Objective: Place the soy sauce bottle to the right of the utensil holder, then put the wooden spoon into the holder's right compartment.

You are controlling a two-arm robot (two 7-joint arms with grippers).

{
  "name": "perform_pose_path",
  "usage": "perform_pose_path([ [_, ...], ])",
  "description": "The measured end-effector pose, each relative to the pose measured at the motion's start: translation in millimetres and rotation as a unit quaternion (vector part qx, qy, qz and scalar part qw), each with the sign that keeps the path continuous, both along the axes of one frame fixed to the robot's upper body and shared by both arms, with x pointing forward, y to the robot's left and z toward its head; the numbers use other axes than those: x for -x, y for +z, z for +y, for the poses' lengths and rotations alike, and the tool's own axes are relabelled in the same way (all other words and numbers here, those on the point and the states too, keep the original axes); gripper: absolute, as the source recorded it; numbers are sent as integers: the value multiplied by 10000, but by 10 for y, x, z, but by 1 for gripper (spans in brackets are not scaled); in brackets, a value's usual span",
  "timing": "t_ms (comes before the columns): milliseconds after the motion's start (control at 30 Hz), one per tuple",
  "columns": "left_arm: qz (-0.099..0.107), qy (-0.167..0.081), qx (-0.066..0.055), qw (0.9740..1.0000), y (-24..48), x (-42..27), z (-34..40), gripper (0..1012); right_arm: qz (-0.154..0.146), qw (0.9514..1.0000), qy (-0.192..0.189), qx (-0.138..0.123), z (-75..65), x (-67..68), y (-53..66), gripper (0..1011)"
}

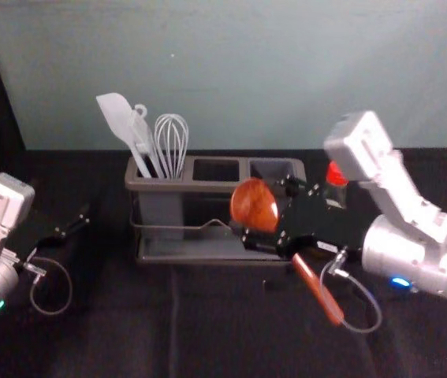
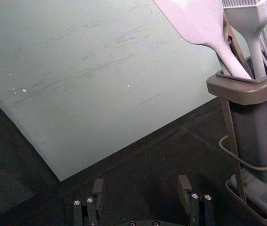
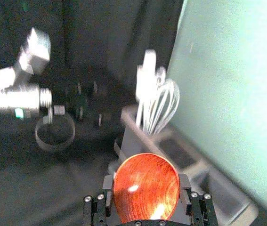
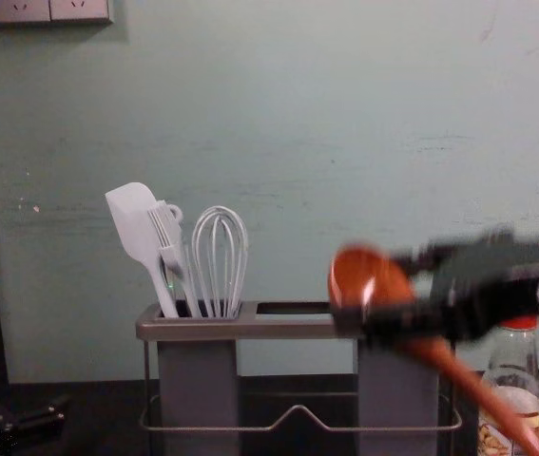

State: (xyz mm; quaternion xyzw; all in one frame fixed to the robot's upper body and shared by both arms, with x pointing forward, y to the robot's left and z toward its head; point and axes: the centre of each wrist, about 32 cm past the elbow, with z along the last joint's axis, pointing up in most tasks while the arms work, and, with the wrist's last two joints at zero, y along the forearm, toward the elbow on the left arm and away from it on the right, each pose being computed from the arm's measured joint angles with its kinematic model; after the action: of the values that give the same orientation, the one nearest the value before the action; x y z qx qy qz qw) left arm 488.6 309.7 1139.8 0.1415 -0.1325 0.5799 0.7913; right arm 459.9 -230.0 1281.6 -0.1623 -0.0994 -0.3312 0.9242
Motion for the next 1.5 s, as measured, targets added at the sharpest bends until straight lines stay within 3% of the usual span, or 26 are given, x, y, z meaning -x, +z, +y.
perform_pose_path([
  [167,0,0,0,10000,0,0,0,1012,-661,9966,57,-486,-77,62,139,838],
  [267,0,0,0,10000,0,0,0,1012,-1040,9913,16,-801,-102,47,205,838],
  [400,0,0,0,10000,0,0,0,1011,-1472,9825,-31,-1141,-103,-80,263,838],
  [467,0,0,0,10000,0,0,0,1011,-1541,9804,-36,-1224,-106,-142,271,838],
  [667,0,0,0,10000,0,0,0,1011,-1574,9776,-36,-1398,-29,-470,326,838],
  [767,0,0,0,10000,0,0,0,1011,-1542,9784,-73,-1375,53,-681,339,838],
  [1033,0,0,0,10000,0,0,0,1011,-1463,9808,-265,-1265,128,-1022,325,838],
  [1233,0,0,0,10000,0,0,0,1011,-1384,9827,-348,-1176,158,-1201,294,838],
  [1500,0,0,0,10000,0,0,0,1011,-1323,9844,-320,-1114,205,-1323,255,838],
])
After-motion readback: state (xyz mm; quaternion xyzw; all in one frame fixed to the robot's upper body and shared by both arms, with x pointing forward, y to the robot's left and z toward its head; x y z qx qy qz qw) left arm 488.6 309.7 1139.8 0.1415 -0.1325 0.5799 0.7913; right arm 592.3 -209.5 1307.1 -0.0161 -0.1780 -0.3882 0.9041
